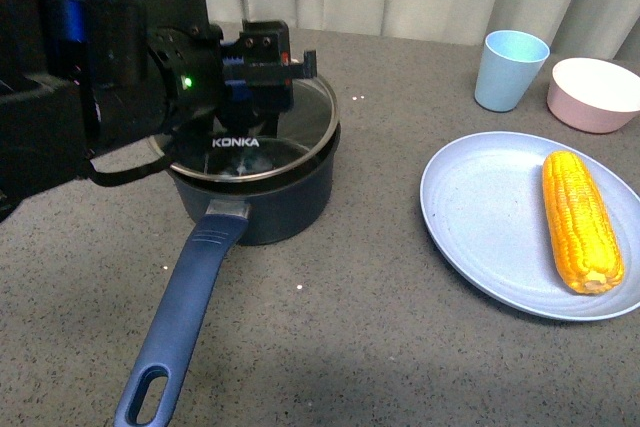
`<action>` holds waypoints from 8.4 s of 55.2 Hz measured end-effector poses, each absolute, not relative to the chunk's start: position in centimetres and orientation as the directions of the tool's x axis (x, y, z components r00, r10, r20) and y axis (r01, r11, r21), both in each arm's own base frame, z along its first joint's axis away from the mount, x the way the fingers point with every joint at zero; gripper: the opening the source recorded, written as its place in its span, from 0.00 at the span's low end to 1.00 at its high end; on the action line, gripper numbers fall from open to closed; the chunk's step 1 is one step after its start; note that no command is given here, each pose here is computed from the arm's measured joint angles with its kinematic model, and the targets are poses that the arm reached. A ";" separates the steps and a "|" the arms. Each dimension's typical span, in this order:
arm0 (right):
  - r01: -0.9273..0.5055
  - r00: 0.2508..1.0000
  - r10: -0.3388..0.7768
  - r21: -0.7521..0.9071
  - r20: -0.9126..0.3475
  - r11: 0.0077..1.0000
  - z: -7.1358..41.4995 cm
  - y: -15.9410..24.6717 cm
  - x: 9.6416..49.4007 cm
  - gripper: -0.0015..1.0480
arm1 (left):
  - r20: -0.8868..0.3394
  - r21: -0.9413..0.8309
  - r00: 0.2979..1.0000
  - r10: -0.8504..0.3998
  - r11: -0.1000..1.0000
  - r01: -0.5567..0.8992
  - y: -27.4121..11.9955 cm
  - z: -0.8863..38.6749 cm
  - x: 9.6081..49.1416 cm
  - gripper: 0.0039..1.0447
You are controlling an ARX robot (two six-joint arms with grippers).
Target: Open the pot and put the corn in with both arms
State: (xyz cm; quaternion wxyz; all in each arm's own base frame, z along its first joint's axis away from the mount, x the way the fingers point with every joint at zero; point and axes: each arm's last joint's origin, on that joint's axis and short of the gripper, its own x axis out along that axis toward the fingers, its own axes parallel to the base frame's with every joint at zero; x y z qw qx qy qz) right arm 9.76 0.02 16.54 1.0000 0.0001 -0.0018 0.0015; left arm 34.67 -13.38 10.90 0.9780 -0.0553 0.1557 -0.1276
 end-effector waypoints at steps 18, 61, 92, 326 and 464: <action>-0.003 1.000 0.003 0.000 0.004 1.000 16.5 0.0 9.8 0.91 | -0.220 -0.191 0.956 -0.192 0.970 0.150 -7.3 13.0 34.6 0.58; -0.003 1.000 0.003 0.000 0.004 1.000 16.5 0.0 9.8 0.91 | -0.321 -0.200 0.946 -0.046 0.980 -0.020 1.1 4.1 36.2 0.57; -0.003 1.000 0.003 0.000 0.004 1.000 16.5 0.0 9.8 0.91 | -0.389 -0.158 0.921 -0.027 0.987 -0.038 1.0 1.4 36.4 0.57; -0.040 0.793 -0.015 -0.077 -0.608 0.996 14.3 0.3 23.0 0.91 | 0.017 -0.004 1.000 -0.002 1.000 0.002 0.0 17.0 9.7 0.94; -0.579 0.532 0.493 0.129 -0.688 0.805 15.5 19.7 33.4 0.12 | 0.017 -0.004 1.000 -0.002 1.000 0.002 0.0 17.0 9.7 0.94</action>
